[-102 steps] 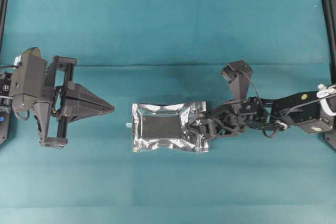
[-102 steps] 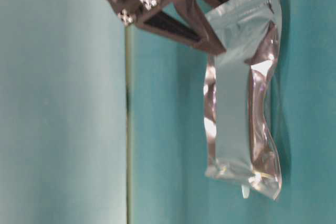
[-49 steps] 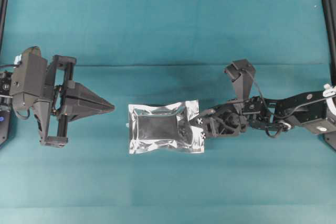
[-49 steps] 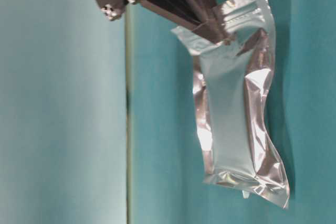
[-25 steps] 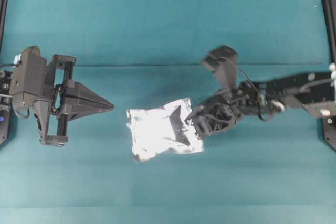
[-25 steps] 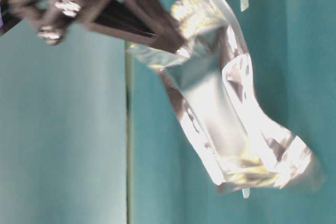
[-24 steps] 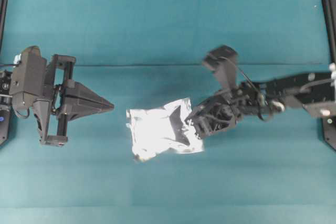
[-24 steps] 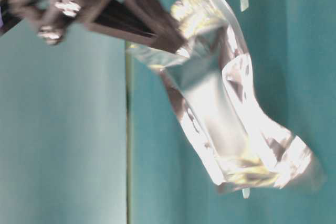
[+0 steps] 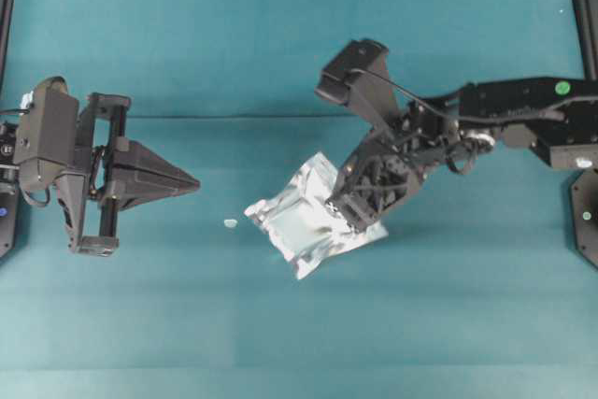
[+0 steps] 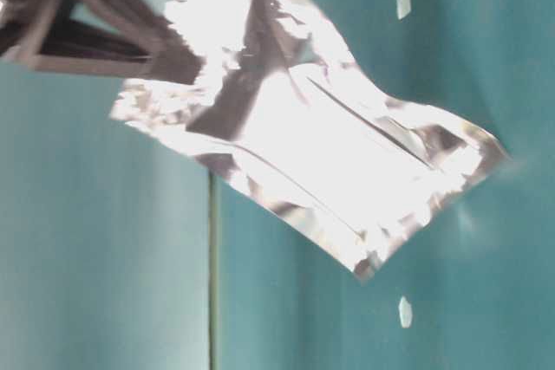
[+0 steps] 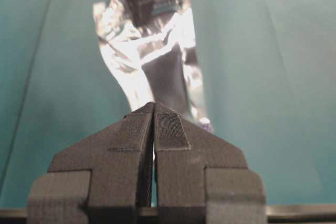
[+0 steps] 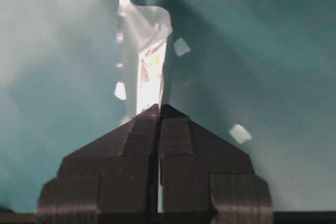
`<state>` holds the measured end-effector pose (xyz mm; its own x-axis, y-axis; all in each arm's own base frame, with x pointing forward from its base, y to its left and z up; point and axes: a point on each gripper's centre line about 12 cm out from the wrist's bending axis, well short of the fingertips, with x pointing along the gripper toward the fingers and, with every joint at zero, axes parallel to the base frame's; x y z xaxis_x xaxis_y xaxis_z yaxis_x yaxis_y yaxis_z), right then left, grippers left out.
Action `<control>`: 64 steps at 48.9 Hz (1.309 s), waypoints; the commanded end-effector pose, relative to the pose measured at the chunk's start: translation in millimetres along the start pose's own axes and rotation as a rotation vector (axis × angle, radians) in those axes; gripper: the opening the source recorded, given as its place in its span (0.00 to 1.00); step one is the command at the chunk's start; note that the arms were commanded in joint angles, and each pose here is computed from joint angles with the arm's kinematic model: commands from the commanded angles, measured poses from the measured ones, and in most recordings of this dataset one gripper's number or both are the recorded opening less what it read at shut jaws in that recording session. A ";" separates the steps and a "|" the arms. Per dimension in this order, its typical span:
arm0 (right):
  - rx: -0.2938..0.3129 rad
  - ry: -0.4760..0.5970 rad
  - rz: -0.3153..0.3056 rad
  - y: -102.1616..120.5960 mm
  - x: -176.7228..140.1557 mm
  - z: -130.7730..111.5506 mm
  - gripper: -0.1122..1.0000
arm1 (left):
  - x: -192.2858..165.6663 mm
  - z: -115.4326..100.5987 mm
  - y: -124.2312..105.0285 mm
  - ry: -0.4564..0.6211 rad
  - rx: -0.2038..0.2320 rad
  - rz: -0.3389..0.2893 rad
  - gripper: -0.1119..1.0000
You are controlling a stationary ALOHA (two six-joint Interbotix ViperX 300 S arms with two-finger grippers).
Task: Hand over the silver zip bag and make it stand upright.
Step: 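Lift the bag with the right gripper and swing it upright, then carry the hanging bag leftward toward the left gripper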
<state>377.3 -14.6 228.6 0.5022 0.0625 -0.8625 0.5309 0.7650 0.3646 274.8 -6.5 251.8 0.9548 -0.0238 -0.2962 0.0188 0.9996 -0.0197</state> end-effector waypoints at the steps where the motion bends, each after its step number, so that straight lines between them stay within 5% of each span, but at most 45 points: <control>1: -0.047 -0.024 0.001 10.6 -22.0 15.0 0.08 | -0.9 5.8 0.2 -0.020 0.003 0.001 0.02; 8: -0.123 0.016 -0.033 16.0 -29.5 22.3 0.08 | -1.1 3.8 0.3 -0.015 0.003 0.001 0.02; 33: -0.567 0.196 -0.071 42.8 -30.0 51.1 0.08 | -10.3 -2.2 0.4 -0.018 -0.007 0.001 0.02; 54: -0.753 0.252 -0.063 57.3 -7.5 54.8 0.08 | -26.6 -5.3 3.4 -0.051 -0.011 0.012 0.02; 64: -0.789 0.279 -0.066 56.6 -1.1 53.1 0.08 | -25.7 -6.9 3.5 -0.045 -0.011 0.012 0.02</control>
<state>441.4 -7.0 259.0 0.2200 0.0809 -0.9721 -0.1090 0.9924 0.0580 246.3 -2.5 248.3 0.9633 -0.0106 -0.2682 0.0027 0.9995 -0.0301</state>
